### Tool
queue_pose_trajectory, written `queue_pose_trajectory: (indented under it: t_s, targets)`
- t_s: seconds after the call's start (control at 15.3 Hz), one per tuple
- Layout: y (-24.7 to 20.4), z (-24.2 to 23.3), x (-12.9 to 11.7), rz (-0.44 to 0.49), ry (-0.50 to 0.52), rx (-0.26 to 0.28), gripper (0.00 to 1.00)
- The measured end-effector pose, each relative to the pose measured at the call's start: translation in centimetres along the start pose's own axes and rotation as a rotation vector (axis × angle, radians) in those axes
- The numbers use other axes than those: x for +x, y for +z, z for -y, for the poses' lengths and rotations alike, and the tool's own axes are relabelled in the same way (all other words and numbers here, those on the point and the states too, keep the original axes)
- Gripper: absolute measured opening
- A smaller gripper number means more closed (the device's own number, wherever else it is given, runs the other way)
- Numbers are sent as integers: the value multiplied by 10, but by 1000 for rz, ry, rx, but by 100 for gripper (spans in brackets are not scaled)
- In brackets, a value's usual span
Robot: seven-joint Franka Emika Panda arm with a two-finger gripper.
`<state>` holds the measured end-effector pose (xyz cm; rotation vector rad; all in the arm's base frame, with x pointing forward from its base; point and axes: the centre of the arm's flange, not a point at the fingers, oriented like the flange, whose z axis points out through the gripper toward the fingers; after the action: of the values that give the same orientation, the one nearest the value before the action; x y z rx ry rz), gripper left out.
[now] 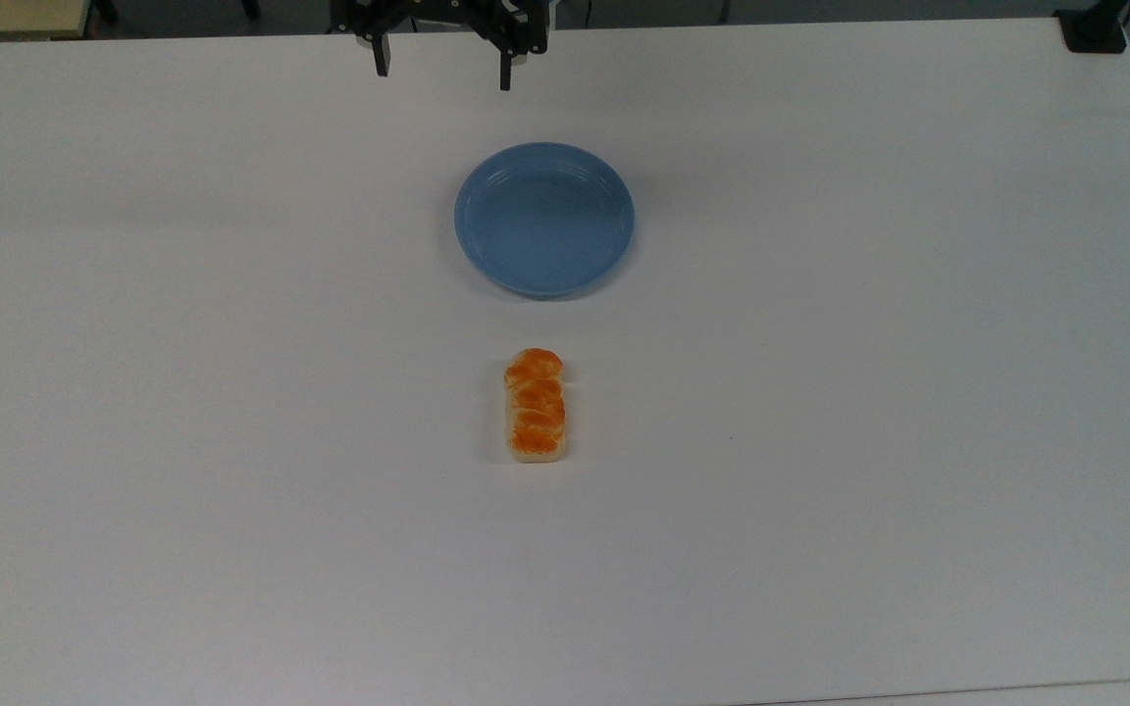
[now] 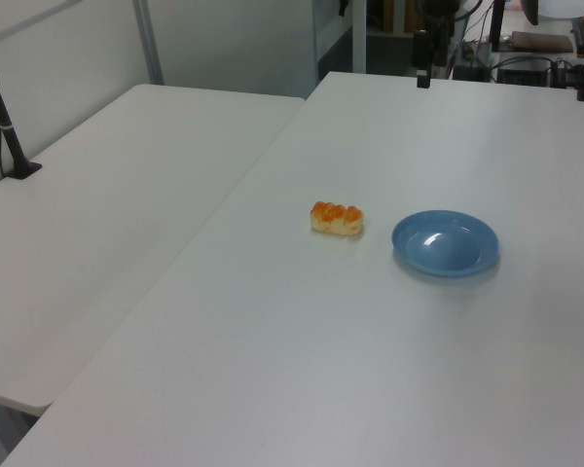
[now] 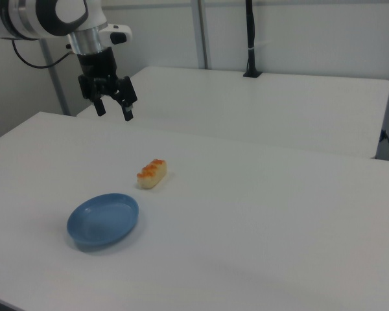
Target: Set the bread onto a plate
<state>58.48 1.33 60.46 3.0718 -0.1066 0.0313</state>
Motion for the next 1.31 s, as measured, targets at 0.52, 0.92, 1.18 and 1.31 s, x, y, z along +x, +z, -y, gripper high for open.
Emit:
queue_pose_trajectory:
  t_s: [0.52, 0.92, 1.18, 1.31]
  targets:
    - [38, 12, 31, -51, -14, 6, 100]
    - [120, 37, 76, -65, -44, 13, 100]
    - [173, 66, 95, -66, -81, 17, 100]
    - [193, 70, 107, -102, -83, 23, 100]
